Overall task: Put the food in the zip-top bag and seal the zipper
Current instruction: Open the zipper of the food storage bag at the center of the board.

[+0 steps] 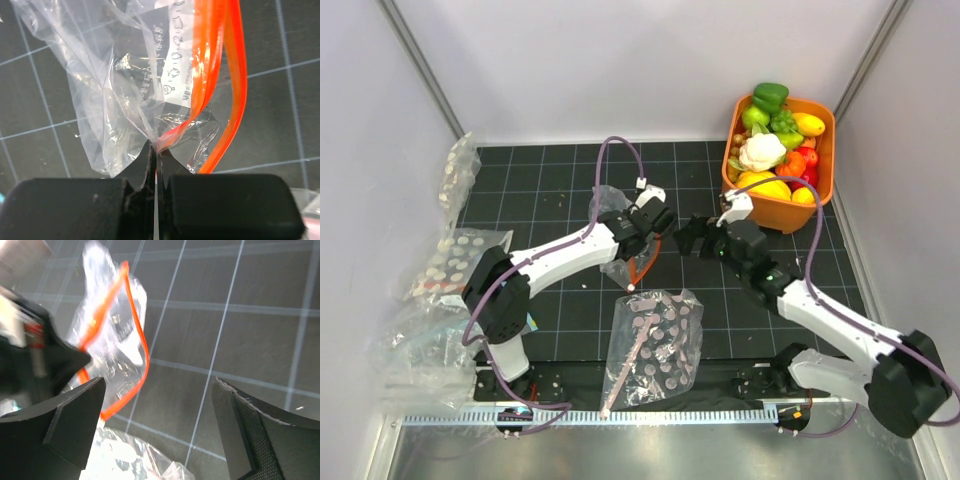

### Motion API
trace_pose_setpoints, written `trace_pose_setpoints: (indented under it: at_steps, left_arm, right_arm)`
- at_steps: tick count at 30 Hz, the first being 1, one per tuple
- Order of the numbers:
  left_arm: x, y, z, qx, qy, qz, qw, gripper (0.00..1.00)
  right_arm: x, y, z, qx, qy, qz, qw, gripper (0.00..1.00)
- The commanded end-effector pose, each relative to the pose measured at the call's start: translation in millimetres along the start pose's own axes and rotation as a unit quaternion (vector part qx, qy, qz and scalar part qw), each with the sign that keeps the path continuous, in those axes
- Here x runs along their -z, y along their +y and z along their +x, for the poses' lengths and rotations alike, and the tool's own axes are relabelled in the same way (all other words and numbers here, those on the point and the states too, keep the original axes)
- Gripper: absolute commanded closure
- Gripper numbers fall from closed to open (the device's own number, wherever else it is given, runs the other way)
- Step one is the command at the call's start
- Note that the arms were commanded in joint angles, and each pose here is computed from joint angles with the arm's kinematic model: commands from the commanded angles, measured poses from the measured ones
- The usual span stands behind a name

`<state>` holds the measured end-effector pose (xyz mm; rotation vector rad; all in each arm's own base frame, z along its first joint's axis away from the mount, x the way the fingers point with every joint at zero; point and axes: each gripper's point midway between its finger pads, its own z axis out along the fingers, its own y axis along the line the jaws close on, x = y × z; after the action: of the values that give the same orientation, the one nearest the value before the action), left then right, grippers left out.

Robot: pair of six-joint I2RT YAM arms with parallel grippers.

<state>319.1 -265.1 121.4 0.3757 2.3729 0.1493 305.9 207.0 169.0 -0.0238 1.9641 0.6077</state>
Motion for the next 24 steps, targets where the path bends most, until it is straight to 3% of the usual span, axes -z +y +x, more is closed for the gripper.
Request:
trace_pose_setpoints:
  at_steps: [1, 9, 13, 24]
  left_arm:
    - [15, -8, -22, 0.045, -0.026, 0.045, 0.998, 1.0]
    - [27, -2, -24, 0.046, -0.044, 0.055, 0.996, 1.0]
    - [31, 0, -27, 0.047, -0.052, 0.052, 0.996, 1.0]
    - [37, -2, -27, 0.044, -0.058, 0.057, 0.996, 1.0]
  right_arm:
    - [20, -5, -61, 0.009, -0.084, 0.041, 0.996, 0.04]
    - [34, -72, -144, -0.023, -0.153, 0.215, 0.964, 0.0]
    - [24, -119, -179, -0.075, -0.154, 0.295, 0.94, 0.0]
    - [-25, -217, -210, -0.135, -0.18, 0.394, 0.891, 0.0]
